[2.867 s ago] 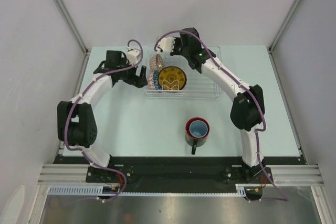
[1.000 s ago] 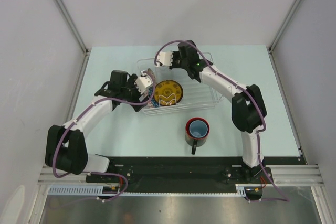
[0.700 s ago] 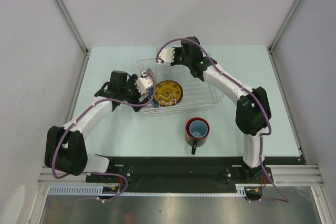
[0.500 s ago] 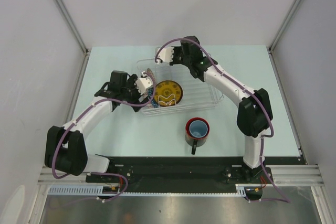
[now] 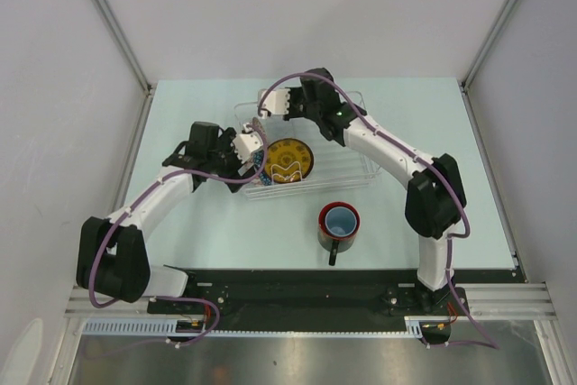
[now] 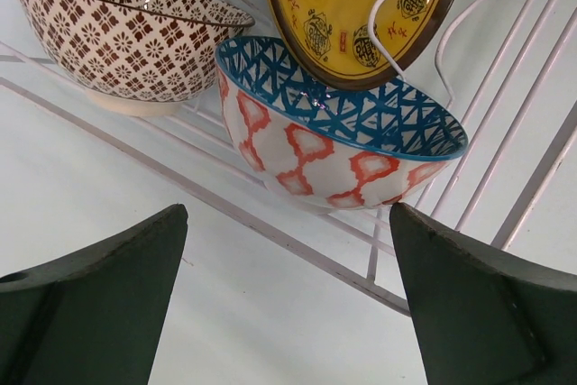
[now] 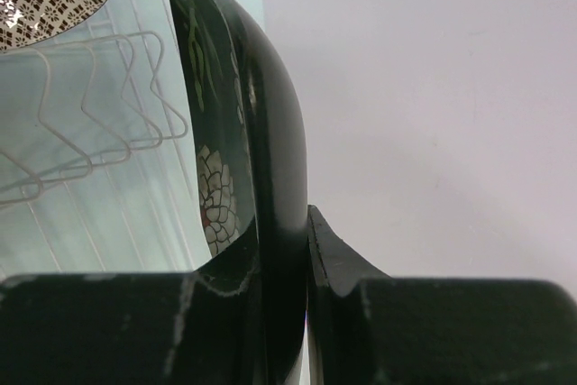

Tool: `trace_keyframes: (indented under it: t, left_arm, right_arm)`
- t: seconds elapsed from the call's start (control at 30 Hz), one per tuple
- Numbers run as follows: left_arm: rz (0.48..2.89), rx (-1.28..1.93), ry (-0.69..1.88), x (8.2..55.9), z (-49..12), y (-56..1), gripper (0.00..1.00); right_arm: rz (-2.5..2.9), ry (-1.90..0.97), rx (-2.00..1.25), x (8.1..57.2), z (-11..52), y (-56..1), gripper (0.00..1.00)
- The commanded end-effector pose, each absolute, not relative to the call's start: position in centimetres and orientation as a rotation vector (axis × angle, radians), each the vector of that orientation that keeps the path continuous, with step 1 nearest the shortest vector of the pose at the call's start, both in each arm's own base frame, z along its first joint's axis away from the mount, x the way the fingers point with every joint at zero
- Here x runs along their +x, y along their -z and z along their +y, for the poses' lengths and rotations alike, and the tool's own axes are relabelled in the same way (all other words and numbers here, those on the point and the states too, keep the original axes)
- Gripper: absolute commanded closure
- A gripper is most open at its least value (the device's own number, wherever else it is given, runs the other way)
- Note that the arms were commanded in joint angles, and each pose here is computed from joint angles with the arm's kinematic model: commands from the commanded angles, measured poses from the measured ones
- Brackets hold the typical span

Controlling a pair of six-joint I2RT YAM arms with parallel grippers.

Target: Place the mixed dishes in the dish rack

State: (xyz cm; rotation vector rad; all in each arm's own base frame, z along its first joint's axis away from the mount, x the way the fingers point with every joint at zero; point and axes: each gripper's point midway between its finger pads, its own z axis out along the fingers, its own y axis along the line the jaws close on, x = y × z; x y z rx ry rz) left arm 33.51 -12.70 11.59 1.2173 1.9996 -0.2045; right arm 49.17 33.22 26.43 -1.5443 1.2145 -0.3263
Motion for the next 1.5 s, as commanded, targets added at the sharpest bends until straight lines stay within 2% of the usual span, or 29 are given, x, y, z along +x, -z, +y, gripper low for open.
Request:
trace_keyframes:
  t: [0.0, 0.23, 0.47, 0.63, 0.87, 1.1, 1.33, 1.47]
  left_arm:
    - [2.208, 1.321, 0.148, 29.6, -9.7, -6.7, 0.0]
    - [2.214, 1.229, 0.147, 30.4, -9.9, -7.6, 0.0]
    - [2.149, 1.063, 0.23, 32.2, -10.2, -13.5, 0.0]
    - [2.086, 0.994, 0.246, 32.7, -8.9, -18.5, 0.0]
    - [2.043, 0.901, 0.245, 32.9, -6.5, -22.5, 0.0]
    - [2.055, 0.77, 0.212, 36.2, -4.9, -21.2, 0.0]
    - [2.078, 0.657, 0.19, 43.0, -4.6, -20.7, 0.0]
    - [2.161, 0.64, 0.189, 45.9, -5.1, -18.0, 0.0]
  right_arm:
    - [1.083, 0.365, -1.353, 50.4, 34.0, -33.6, 1.0]
    - [1.114, 0.338, -1.355, 50.8, 34.5, -32.0, 1.0]
    - [1.117, 0.328, -1.358, 50.5, 34.9, -31.7, 1.0]
    - [1.1, 0.299, -1.367, 50.6, 35.7, -31.5, 1.0]
    - [1.12, 0.277, -1.369, 51.5, 36.5, -30.2, 1.0]
    - [1.123, 0.283, -1.359, 51.9, 36.6, -30.3, 1.0]
    - [1.117, 0.278, -1.354, 52.1, 36.7, -30.5, 1.0]
    - [1.1, 0.254, -1.37, 52.3, 37.5, -30.4, 1.0]
